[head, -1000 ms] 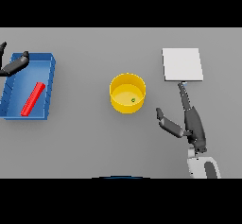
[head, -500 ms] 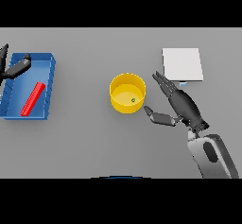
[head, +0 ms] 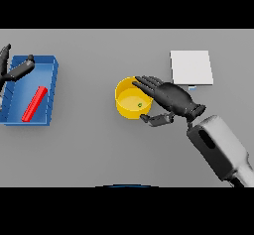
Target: Pick up the red beaker and tilt it to pour out 1 green nut into yellow bowl. Pick up the yellow bowl and place it on the metallic measuring scale.
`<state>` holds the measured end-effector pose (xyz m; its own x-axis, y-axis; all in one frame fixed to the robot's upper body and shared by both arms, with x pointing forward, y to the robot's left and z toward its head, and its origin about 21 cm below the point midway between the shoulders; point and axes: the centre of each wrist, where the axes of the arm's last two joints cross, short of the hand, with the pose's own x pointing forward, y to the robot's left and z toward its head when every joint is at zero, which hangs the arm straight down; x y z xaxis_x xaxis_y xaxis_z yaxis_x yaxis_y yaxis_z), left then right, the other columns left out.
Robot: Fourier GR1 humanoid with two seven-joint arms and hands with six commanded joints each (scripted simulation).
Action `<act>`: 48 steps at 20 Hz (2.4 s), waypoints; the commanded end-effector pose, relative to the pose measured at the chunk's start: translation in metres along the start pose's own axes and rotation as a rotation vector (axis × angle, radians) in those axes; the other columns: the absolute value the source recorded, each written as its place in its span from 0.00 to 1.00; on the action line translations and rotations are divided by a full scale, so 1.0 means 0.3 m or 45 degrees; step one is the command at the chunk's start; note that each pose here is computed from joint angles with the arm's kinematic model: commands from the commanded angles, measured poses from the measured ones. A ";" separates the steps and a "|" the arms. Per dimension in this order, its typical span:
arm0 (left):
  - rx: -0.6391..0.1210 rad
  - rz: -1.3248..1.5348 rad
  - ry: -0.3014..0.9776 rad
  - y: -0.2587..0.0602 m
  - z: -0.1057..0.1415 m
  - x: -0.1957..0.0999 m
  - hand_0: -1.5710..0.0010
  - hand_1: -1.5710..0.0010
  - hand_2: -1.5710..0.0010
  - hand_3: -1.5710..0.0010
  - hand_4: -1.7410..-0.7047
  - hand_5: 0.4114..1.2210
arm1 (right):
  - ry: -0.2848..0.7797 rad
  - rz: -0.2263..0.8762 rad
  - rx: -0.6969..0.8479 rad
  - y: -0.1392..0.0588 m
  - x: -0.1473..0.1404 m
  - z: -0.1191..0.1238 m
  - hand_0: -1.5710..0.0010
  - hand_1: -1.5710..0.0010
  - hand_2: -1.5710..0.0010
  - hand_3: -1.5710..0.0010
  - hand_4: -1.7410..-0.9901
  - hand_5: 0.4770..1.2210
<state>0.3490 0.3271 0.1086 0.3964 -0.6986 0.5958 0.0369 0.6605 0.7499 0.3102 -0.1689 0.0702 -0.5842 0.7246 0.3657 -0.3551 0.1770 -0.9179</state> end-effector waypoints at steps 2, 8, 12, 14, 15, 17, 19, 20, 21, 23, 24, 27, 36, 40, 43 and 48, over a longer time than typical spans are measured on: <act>-0.016 -0.004 0.001 0.000 -0.005 -0.005 1.00 1.00 1.00 1.00 0.91 0.38 | -0.019 0.057 0.079 -0.006 -0.005 -0.026 1.00 1.00 1.00 1.00 0.62 0.26; -0.014 -0.005 0.003 0.006 -0.002 -0.009 1.00 1.00 1.00 1.00 0.91 0.38 | -0.090 0.127 0.249 0.013 -0.010 -0.108 1.00 1.00 1.00 1.00 0.66 0.28; 0.000 -0.009 -0.009 0.024 -0.002 0.007 1.00 1.00 1.00 1.00 0.91 0.40 | -0.086 0.140 0.344 0.027 -0.011 -0.155 1.00 1.00 1.00 1.00 0.64 0.27; -0.009 -0.011 0.002 0.025 -0.004 -0.003 1.00 1.00 1.00 1.00 0.91 0.40 | -0.082 0.153 0.388 0.039 0.003 -0.175 1.00 1.00 1.00 1.00 0.61 0.26; -0.008 -0.007 -0.008 0.029 0.001 -0.006 1.00 1.00 1.00 1.00 0.91 0.40 | -0.076 0.160 0.410 0.040 0.001 -0.175 1.00 1.00 1.00 1.00 0.60 0.26; -0.001 -0.015 0.009 0.026 -0.003 -0.007 1.00 1.00 1.00 1.00 0.91 0.40 | -0.059 0.182 0.444 0.034 -0.014 -0.176 1.00 1.00 1.00 1.00 0.59 0.26; -0.001 -0.015 0.002 0.033 -0.009 -0.014 1.00 1.00 1.00 1.00 0.91 0.40 | -0.063 0.207 0.481 0.045 -0.008 -0.184 1.00 1.00 1.00 1.00 0.58 0.27; 0.004 -0.014 -0.008 0.033 -0.014 -0.013 1.00 1.00 1.00 1.00 0.91 0.40 | -0.050 0.228 0.492 0.045 -0.007 -0.194 1.00 1.00 1.00 1.00 0.58 0.29; 0.009 -0.019 -0.010 0.039 -0.016 -0.009 1.00 1.00 1.00 1.00 0.91 0.40 | -0.052 0.236 0.505 0.040 -0.002 -0.202 1.00 1.00 1.00 1.00 0.58 0.30; -0.005 -0.012 0.004 0.031 -0.020 -0.016 1.00 1.00 1.00 1.00 0.91 0.39 | -0.050 0.238 0.512 0.053 0.012 -0.211 1.00 1.00 1.00 0.99 0.58 0.34; -0.007 -0.014 -0.010 0.025 -0.015 -0.017 1.00 1.00 1.00 1.00 0.92 0.39 | -0.029 0.236 0.524 0.057 0.010 -0.213 1.00 0.99 0.98 0.97 0.56 0.37; 0.003 -0.013 -0.019 0.035 -0.012 -0.004 1.00 1.00 1.00 1.00 0.91 0.38 | -0.035 0.286 0.539 0.061 0.030 -0.223 0.84 0.85 0.85 0.84 0.47 0.57; 0.000 0.003 -0.017 0.036 0.002 -0.006 1.00 1.00 1.00 1.00 0.91 0.39 | -0.035 0.256 0.629 0.041 0.014 -0.217 0.11 0.12 0.16 0.27 0.08 0.94; 0.006 -0.002 -0.022 0.034 0.008 0.001 1.00 1.00 1.00 1.00 0.90 0.39 | -0.031 0.254 0.619 0.019 0.019 -0.207 0.05 0.05 0.07 0.25 0.03 0.98; 0.012 -0.019 -0.019 0.037 0.009 0.004 1.00 1.00 1.00 1.00 0.91 0.39 | -0.051 0.240 0.588 -0.021 0.016 -0.178 0.02 0.03 0.05 0.24 0.02 0.99; 0.011 -0.011 -0.023 0.048 0.005 -0.001 1.00 1.00 1.00 1.00 0.91 0.38 | -0.033 0.285 0.530 -0.177 0.058 -0.136 0.01 0.01 0.03 0.14 0.02 1.00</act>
<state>0.3482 0.3365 0.1197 0.3797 -0.7093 0.5939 0.0315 0.6515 0.7580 0.3488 -0.1386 0.1198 -0.6966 0.6961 0.1737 -0.4758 -0.2670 -0.8380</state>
